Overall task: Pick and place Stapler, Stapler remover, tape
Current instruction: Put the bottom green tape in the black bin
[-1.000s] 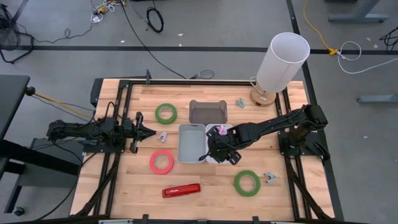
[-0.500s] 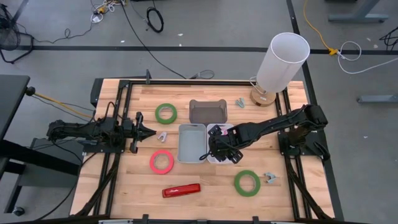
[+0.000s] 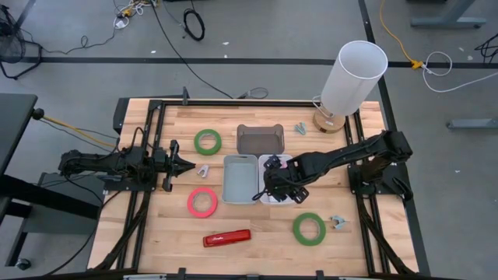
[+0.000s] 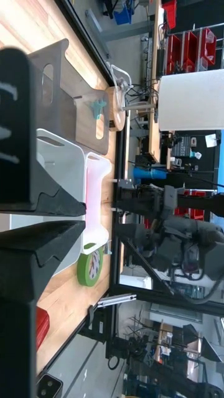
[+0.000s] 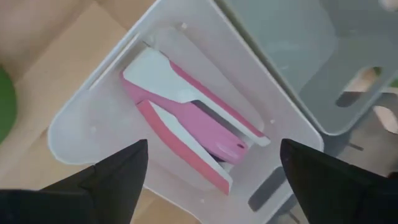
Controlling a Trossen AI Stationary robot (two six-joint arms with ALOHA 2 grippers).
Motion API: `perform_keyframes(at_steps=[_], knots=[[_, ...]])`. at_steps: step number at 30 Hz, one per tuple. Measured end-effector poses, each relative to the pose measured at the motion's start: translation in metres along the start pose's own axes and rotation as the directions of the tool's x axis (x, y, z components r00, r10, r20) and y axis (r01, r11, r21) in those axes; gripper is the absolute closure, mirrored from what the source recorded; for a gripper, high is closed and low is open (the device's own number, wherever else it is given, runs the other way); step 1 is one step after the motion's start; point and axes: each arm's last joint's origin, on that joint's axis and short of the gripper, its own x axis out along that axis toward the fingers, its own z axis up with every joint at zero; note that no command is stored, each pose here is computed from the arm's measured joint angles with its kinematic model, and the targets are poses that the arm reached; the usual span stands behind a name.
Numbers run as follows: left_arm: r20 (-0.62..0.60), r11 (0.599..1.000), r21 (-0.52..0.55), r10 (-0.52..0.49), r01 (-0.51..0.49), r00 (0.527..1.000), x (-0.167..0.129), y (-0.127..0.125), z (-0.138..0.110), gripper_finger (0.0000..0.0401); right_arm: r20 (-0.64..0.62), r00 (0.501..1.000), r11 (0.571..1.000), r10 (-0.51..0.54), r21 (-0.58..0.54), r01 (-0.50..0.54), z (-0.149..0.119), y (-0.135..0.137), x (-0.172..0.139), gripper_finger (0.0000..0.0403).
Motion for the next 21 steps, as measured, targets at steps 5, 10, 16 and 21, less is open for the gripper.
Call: perform_keyframes(at_steps=[5,10,16,21], knots=[[0.000,1.000,0.000,0.000,0.000,1.000,0.000,0.000,0.000,0.0373,0.044,0.998,0.997,-0.038,0.070,0.035,-0.007,-0.001,-0.022,0.0039],[0.000,1.000,0.000,0.000,0.000,1.000,0.000,0.000,0.000,0.0373,0.065,0.997,0.993,-0.047,0.108,0.040,-0.016,0.008,-0.037,0.0039],[0.000,1.000,0.000,0.000,0.000,1.000,0.000,0.000,0.000,0.0373,0.073,0.997,0.989,-0.032,0.147,0.020,-0.030,0.032,-0.044,0.0039],[0.000,1.000,0.000,0.000,0.000,1.000,0.000,0.000,0.000,0.0373,0.058,0.998,0.983,-0.007,0.184,-0.004,-0.043,0.052,-0.042,0.0039]])
